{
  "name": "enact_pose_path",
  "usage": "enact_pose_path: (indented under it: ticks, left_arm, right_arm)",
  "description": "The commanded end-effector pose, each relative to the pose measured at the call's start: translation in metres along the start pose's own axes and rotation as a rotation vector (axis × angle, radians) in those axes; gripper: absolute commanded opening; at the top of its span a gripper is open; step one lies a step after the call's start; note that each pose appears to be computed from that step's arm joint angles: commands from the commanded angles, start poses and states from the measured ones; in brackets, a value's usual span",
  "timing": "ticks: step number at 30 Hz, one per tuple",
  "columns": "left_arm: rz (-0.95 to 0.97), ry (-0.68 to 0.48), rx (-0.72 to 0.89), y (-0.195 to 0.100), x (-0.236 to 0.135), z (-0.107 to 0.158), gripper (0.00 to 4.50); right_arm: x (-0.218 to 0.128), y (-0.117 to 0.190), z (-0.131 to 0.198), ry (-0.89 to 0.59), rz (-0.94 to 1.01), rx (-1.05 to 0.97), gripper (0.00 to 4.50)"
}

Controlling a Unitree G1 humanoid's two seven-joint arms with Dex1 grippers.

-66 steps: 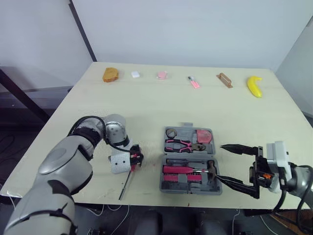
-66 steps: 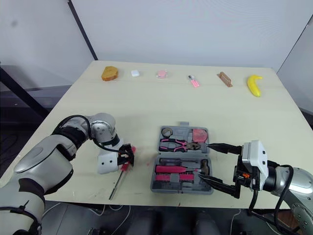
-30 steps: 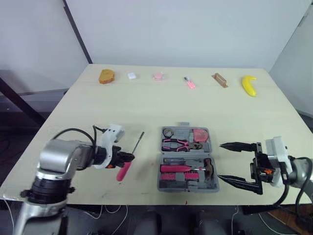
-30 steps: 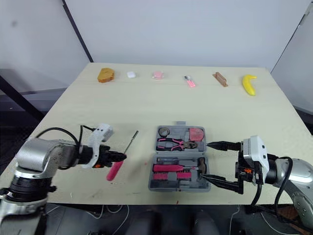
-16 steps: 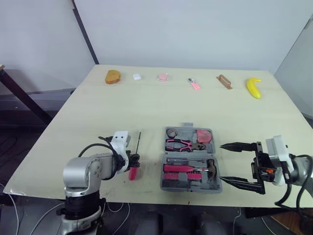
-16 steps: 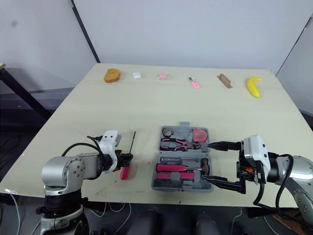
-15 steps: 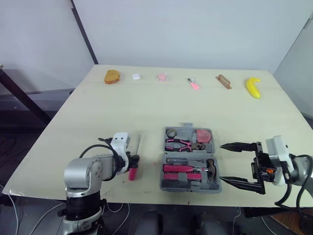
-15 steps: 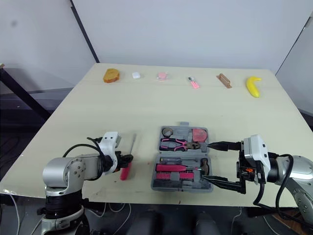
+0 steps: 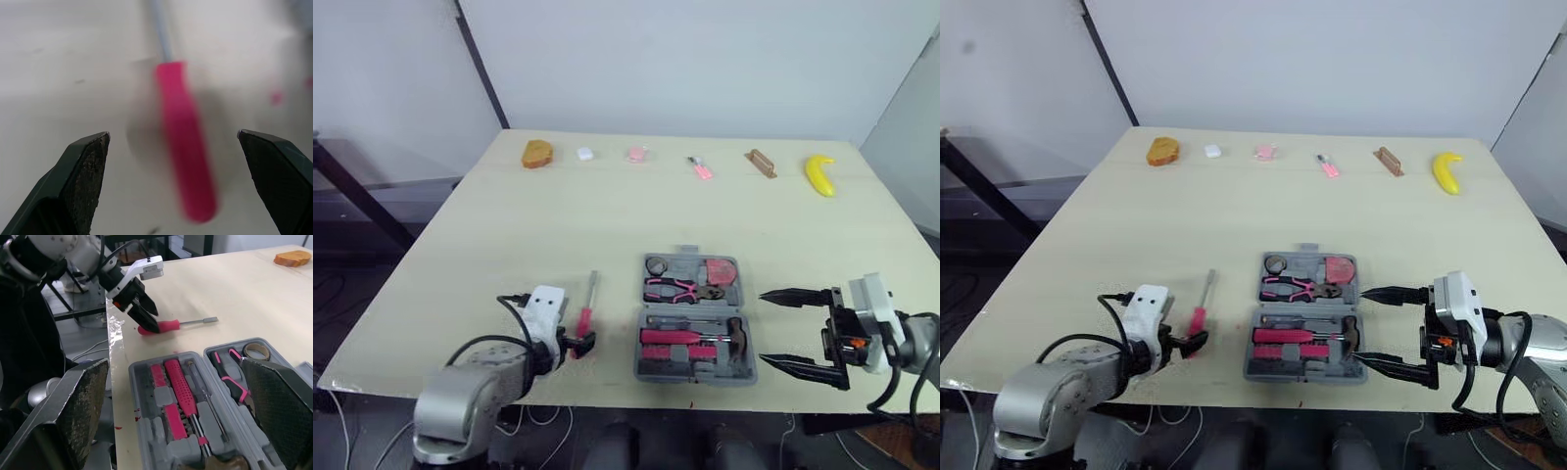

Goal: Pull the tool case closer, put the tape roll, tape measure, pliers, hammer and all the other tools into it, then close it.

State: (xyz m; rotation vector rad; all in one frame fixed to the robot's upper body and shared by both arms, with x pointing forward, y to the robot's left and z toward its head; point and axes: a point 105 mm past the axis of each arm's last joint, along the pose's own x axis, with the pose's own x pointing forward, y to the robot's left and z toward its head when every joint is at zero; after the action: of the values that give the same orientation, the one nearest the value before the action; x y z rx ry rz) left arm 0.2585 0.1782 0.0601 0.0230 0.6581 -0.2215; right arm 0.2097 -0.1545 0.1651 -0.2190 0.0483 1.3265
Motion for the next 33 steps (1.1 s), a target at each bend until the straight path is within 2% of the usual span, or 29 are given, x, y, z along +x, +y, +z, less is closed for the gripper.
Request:
enact_pose_path:
  ticks: [1, 5, 13, 16, 19, 22, 24, 30, 33]
  left_arm:
    - [0.052, -0.088, 0.009, 0.001, 0.001, 0.009, 4.46]
    - [0.131, -0.127, -0.025, 0.005, 0.008, 0.009, 4.46]
    - [0.185, -0.112, -0.064, 0.001, 0.03, -0.004, 4.46]
    - [0.175, -0.132, -0.059, 0.0, 0.034, -0.003, 3.64]
    - [0.164, -0.143, -0.053, -0.001, 0.038, -0.001, 2.29]
    - [0.163, -0.145, -0.053, 0.0, 0.039, 0.0, 1.43]
    - [0.161, -0.15, -0.048, 0.001, 0.038, 0.001, 0.66]
    - [0.122, -0.203, 0.008, 0.005, 0.028, 0.01, 0.56]
    - [-0.058, -0.289, 0.093, -0.012, 0.011, 0.027, 0.56]
  right_arm:
    - [-0.004, -0.001, 0.009, -0.01, 0.014, -0.022, 4.5]
    - [-0.006, -0.002, 0.01, -0.005, 0.026, -0.021, 4.5]
    - [-0.007, -0.004, 0.014, -0.006, 0.032, -0.024, 4.5]
    - [-0.006, -0.008, 0.016, -0.036, 0.008, -0.03, 4.5]
    - [-0.004, -0.009, 0.016, -0.051, -0.006, -0.034, 4.5]
    - [-0.003, -0.01, 0.017, -0.057, -0.015, -0.039, 4.5]
    - [-0.003, -0.01, 0.017, -0.063, -0.024, -0.045, 4.5]
    - [0.0, -0.011, 0.016, -0.078, -0.044, -0.05, 4.5]
    - [-0.002, -0.011, 0.014, -0.078, -0.055, -0.044, 4.5]
